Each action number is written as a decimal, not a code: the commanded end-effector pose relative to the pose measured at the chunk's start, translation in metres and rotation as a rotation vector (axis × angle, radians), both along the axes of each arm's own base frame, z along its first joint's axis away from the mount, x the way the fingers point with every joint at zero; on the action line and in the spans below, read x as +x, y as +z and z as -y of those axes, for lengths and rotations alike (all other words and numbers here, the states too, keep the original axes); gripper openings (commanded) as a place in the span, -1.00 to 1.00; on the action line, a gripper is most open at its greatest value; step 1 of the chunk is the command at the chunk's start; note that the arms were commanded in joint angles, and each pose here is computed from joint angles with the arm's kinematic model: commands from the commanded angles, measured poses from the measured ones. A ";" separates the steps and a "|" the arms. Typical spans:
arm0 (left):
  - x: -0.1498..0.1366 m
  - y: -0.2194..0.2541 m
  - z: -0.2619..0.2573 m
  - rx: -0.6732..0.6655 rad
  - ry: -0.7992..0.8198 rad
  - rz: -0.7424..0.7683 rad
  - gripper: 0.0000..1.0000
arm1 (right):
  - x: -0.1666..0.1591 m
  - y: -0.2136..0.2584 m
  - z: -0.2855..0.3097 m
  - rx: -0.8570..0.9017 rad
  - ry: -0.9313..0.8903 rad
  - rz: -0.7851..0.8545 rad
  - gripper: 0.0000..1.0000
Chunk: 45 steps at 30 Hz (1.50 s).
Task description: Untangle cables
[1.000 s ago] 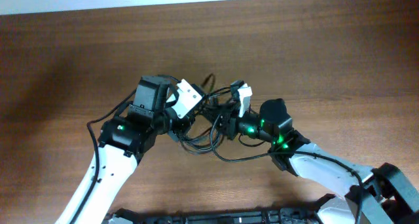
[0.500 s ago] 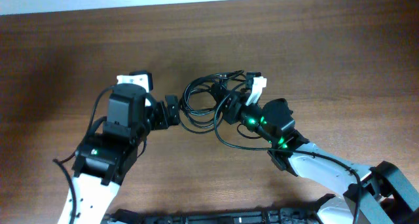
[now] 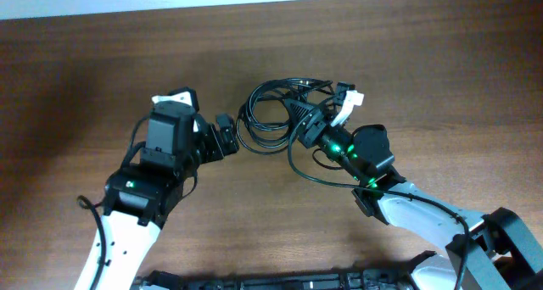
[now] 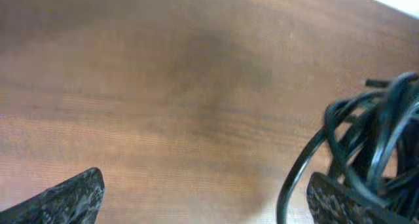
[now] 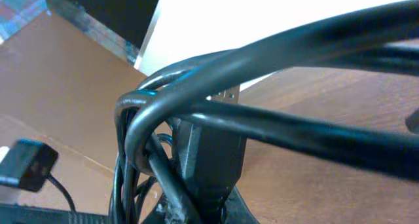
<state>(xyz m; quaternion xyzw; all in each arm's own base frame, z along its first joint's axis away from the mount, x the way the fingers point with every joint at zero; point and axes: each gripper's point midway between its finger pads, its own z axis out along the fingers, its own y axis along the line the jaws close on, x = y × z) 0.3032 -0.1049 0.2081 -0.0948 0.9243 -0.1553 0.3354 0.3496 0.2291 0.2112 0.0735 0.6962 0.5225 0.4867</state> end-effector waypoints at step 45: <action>0.040 0.003 0.027 0.054 -0.619 0.243 -1.00 | -0.006 0.012 -0.018 0.313 0.007 -0.237 0.96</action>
